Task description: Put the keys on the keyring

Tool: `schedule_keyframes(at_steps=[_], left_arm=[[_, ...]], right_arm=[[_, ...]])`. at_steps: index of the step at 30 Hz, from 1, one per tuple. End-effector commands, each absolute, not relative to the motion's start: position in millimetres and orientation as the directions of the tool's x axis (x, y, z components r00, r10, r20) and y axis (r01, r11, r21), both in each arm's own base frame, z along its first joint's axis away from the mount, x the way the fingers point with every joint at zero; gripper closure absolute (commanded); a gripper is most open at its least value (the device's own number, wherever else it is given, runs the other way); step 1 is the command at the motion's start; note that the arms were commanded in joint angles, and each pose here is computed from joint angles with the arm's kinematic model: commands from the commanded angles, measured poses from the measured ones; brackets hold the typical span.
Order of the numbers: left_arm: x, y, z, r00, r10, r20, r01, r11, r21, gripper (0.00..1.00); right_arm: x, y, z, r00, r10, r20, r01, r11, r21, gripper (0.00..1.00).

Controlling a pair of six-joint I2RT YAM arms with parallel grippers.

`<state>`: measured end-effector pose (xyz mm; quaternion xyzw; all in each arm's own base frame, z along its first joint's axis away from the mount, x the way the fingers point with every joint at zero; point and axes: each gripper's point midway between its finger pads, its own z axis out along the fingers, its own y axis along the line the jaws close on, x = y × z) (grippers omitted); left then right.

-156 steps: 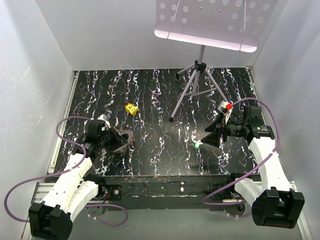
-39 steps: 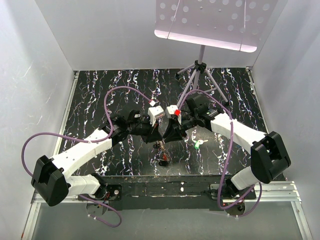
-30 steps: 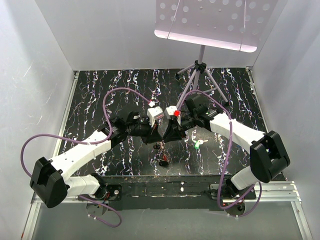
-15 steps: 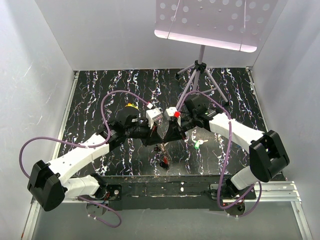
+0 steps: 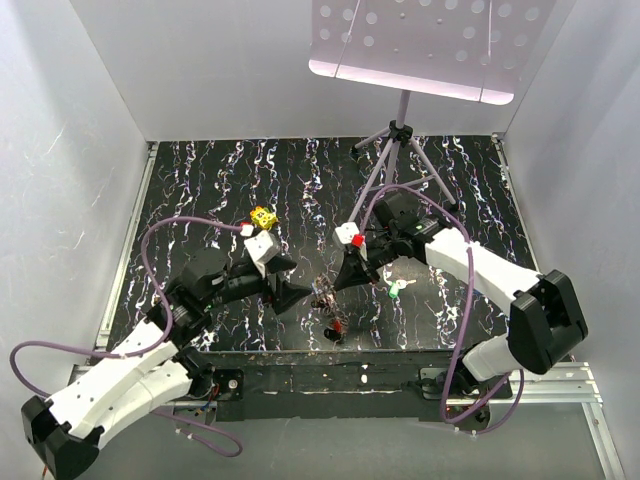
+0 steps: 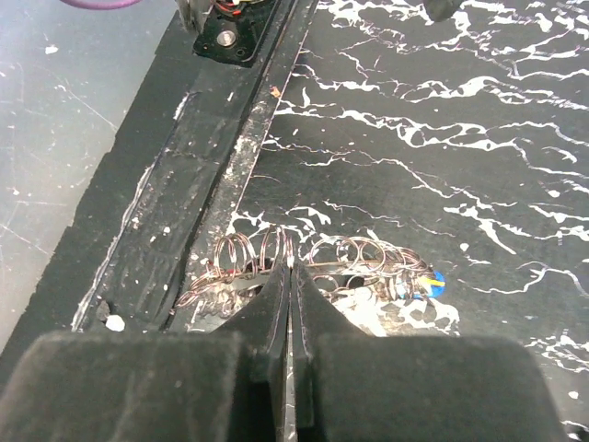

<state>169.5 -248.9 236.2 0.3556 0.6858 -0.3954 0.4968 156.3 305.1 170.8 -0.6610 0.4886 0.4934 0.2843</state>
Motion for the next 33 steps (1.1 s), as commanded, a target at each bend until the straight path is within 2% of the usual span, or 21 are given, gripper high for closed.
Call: schedule_keyframes(at_steps=[1, 9, 14, 23, 33], left_arm=[[166, -244, 235, -0.168, 0.081, -0.982, 0.901, 0.418, -0.119, 0.28], [177, -260, 218, -0.187, 0.115, -0.976, 0.912, 0.389, -0.129, 0.43], [191, -266, 204, -0.177, 0.152, -0.972, 0.906, 0.412, -0.100, 0.65], [187, -288, 179, -0.184, 0.178, -0.967, 0.901, 0.423, -0.094, 0.65], [185, -292, 172, -0.206, 0.164, -0.965, 0.891, 0.439, -0.116, 0.59]], right_arm=[[155, 303, 196, 0.181, -0.289, -0.940, -0.919, -0.389, -0.057, 0.99], [157, 300, 192, 0.235, -0.295, -0.926, -0.918, -0.381, -0.112, 0.99], [155, 300, 193, 0.221, -0.290, -0.931, -0.917, -0.387, -0.097, 0.99], [152, 302, 194, 0.191, -0.281, -0.940, -0.915, -0.397, -0.067, 0.99], [150, 303, 193, 0.174, -0.277, -0.945, -0.913, -0.405, -0.049, 0.99]])
